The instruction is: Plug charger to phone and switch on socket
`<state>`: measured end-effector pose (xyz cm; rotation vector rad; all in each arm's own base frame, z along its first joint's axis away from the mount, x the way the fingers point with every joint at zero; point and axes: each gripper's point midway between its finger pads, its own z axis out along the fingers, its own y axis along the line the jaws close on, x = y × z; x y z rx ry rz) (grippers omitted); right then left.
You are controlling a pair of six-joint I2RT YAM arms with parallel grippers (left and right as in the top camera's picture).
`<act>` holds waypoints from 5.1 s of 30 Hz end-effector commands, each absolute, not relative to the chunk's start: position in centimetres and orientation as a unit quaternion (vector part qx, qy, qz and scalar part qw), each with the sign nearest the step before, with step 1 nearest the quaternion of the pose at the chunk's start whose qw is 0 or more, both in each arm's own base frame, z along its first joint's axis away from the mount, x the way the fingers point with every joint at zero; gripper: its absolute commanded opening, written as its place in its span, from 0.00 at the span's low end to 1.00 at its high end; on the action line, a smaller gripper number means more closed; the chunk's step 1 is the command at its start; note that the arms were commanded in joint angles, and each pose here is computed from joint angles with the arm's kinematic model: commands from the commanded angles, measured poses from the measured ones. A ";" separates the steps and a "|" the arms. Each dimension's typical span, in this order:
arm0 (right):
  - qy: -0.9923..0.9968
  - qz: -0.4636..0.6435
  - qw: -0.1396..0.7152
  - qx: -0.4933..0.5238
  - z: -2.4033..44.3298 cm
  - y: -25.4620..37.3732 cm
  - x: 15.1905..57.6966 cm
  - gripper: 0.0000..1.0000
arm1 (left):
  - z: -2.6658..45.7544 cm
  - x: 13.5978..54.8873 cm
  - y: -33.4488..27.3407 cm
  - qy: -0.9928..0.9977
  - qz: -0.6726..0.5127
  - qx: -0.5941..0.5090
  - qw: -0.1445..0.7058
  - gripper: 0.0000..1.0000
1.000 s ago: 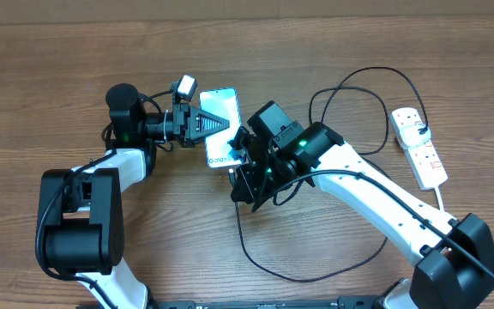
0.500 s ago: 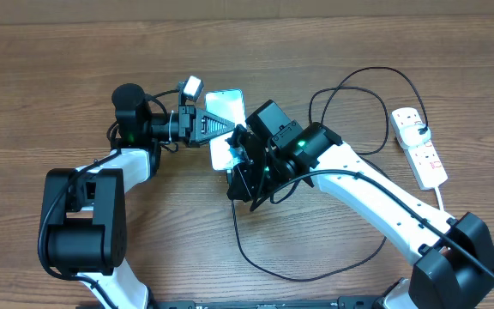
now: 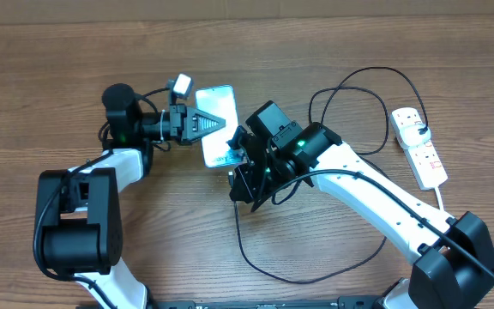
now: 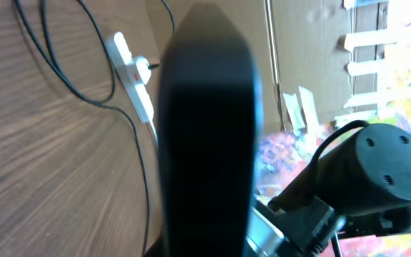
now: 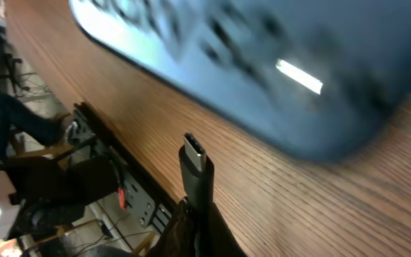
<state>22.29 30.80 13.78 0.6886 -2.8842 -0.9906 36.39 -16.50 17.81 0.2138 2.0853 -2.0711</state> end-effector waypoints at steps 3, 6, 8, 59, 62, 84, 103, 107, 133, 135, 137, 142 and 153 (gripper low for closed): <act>-0.957 -0.200 -0.068 0.200 13.5 27.0 24.6 0.04 | 18.8 37.1 -14.9 0.699 -0.693 0.103 0.141 0.04; -0.972 -0.139 -0.087 0.166 11.4 25.0 25.6 0.04 | 18.8 37.5 -13.6 0.701 -0.691 0.091 0.152 0.04; -0.972 -0.142 -0.089 0.165 9.6 24.9 25.5 0.04 | 18.8 37.8 -12.9 0.702 -0.690 0.084 0.158 0.04; -0.978 -0.109 -0.173 -0.033 8.0 23.1 29.4 1.00 | 18.7 38.1 -11.9 0.704 -0.691 0.058 0.152 0.04; -0.979 -0.106 -0.172 -0.031 8.0 23.0 29.4 1.00 | 18.7 38.1 -11.9 0.705 -0.692 0.052 0.146 0.04; -0.985 -0.069 -0.158 0.022 5.6 23.3 26.3 0.74 | 18.7 38.9 -8.8 0.707 -0.689 0.011 0.161 0.04; -0.995 0.044 -0.085 0.022 -1.5 20.9 22.8 0.48 | 18.7 39.0 -8.5 0.707 -0.690 0.001 0.157 0.04; -0.996 0.049 -0.066 0.024 -1.6 20.5 21.9 0.25 | 18.7 39.0 -8.5 0.707 -0.690 0.001 0.157 0.04; -0.947 -0.264 -0.012 0.181 13.9 29.4 17.9 0.04 | 18.9 39.1 -9.4 0.707 -0.691 -0.003 0.147 0.04; -0.939 -0.282 -0.016 0.195 14.5 29.9 17.8 0.04 | 19.0 38.9 -9.9 0.707 -0.692 0.006 0.146 0.04; -0.921 -0.321 -0.013 0.218 15.5 31.2 17.4 0.04 | 19.0 38.8 -10.4 0.707 -0.693 0.010 0.141 0.04; -0.903 -0.356 -0.040 0.237 16.6 32.8 18.1 0.04 | 19.0 38.5 -11.7 0.707 -0.697 0.007 0.117 0.04; -0.902 -0.351 -0.094 0.234 17.1 33.4 20.2 0.04 | 19.0 38.2 -12.2 0.707 -0.700 0.004 0.101 0.04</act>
